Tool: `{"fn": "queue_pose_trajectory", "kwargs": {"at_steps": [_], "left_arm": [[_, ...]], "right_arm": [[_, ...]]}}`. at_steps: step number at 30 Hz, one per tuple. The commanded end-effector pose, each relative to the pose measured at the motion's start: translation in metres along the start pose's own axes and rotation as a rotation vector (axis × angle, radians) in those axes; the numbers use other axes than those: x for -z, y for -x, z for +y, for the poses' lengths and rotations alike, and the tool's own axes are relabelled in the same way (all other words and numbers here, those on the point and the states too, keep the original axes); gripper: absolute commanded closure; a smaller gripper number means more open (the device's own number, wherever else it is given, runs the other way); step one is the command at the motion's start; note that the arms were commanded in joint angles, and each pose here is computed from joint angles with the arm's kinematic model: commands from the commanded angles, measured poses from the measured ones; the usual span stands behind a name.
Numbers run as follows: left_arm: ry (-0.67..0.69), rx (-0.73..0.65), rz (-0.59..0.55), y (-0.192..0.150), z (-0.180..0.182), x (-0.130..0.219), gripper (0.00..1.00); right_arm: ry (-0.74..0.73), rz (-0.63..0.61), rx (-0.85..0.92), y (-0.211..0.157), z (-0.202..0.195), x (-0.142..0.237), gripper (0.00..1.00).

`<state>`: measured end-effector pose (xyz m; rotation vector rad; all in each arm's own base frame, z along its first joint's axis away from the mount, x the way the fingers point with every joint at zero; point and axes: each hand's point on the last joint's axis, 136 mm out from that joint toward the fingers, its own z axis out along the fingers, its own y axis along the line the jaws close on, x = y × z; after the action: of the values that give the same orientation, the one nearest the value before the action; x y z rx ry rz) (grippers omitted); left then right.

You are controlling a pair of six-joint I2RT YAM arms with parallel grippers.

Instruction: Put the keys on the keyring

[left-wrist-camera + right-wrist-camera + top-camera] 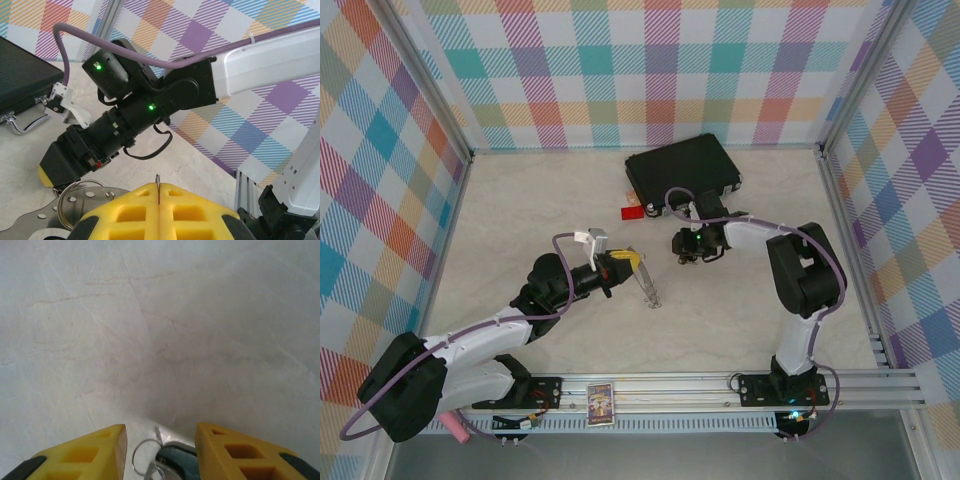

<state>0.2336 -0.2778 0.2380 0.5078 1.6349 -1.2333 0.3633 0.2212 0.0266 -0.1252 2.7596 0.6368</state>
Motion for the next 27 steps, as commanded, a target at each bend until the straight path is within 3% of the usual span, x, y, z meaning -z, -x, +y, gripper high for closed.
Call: {"fn": "queue_pose_trajectory", "kwargs": {"at_steps": [1, 10, 18, 27], "left_arm": [[-0.049, -0.043, -0.043, 0.014, -0.016, -0.002, 1.00], [-0.046, -0.036, -0.035, 0.011, -0.012, -0.005, 1.00], [-0.044, -0.035, -0.035, 0.011, -0.012, -0.005, 1.00], [-0.049, -0.053, -0.060, 0.019, -0.018, 0.002, 1.00]], "right_arm": [[0.015, 0.091, -0.084, -0.038, -0.004, 0.003, 0.60], [-0.030, 0.088, -0.122, -0.063, -0.013, 0.021, 0.60], [-0.127, 0.095, -0.108, -0.032, -0.004, 0.052, 0.60], [-0.261, 0.201, -0.118, 0.001, 0.000, 0.065, 0.60]]}}
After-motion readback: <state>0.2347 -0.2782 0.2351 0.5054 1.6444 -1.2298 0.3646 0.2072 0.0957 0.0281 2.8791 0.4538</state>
